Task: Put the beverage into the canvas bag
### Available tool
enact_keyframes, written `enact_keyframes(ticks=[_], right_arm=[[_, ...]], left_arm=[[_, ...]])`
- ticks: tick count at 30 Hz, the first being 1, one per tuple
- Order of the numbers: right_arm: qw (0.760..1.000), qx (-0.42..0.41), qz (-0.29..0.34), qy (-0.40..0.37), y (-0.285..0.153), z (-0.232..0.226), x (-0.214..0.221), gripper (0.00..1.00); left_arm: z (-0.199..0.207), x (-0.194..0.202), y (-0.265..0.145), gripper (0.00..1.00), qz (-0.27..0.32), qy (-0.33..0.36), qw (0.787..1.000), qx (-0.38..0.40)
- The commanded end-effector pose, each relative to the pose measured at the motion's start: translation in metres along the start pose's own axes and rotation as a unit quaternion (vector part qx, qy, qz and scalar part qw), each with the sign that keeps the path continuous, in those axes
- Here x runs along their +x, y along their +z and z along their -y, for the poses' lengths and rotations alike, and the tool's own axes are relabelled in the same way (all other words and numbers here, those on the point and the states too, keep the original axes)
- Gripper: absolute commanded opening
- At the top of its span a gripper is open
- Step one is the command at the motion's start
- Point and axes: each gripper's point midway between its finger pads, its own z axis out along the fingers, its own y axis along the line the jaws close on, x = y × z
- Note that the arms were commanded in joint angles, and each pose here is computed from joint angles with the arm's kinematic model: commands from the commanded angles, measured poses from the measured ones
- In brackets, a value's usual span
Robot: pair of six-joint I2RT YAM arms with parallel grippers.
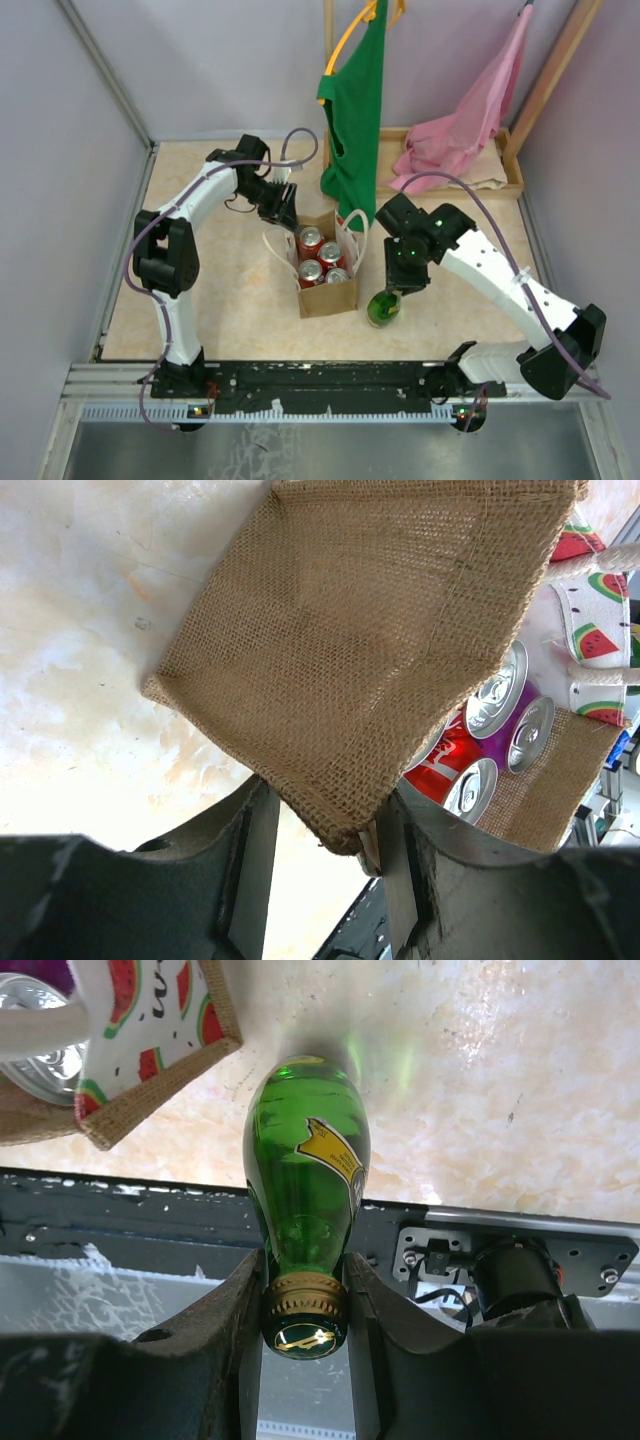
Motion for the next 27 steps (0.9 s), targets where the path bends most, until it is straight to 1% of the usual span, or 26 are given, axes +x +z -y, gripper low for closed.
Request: enact_keyframes(ticks=[1, 13, 15, 16, 20, 27], right_arm=[[0.995, -0.080, 0.064, 0.016, -0.039, -0.020, -0.020, 0.00], [0.987, -0.129, 0.090, 0.024, -0.072, -0.033, -0.032, 0.00], [0.985, -0.143, 0.095, 0.024, -0.081, -0.038, -0.036, 0.00], [0.981, -0.159, 0.104, 0.023, -0.095, -0.044, -0.041, 0.00], [0.978, -0.174, 0.113, 0.018, -0.112, -0.050, -0.047, 0.00], [0.972, -0.204, 0.118, 0.010, -0.127, -0.062, -0.053, 0.00]], left_arm=[[0.008, -0.004, 0.001, 0.48, 0.011, 0.016, 1.000, 0.006], [0.009, -0.003, 0.000, 0.48, 0.012, 0.018, 1.000, 0.005], [0.010, -0.003, 0.000, 0.48, 0.012, 0.018, 1.000, 0.006], [0.010, -0.003, 0.001, 0.48, 0.011, 0.019, 1.000, 0.006], [0.009, -0.002, 0.003, 0.48, 0.010, 0.018, 1.000, 0.007], [0.008, -0.003, 0.003, 0.48, 0.011, 0.018, 1.000, 0.006]])
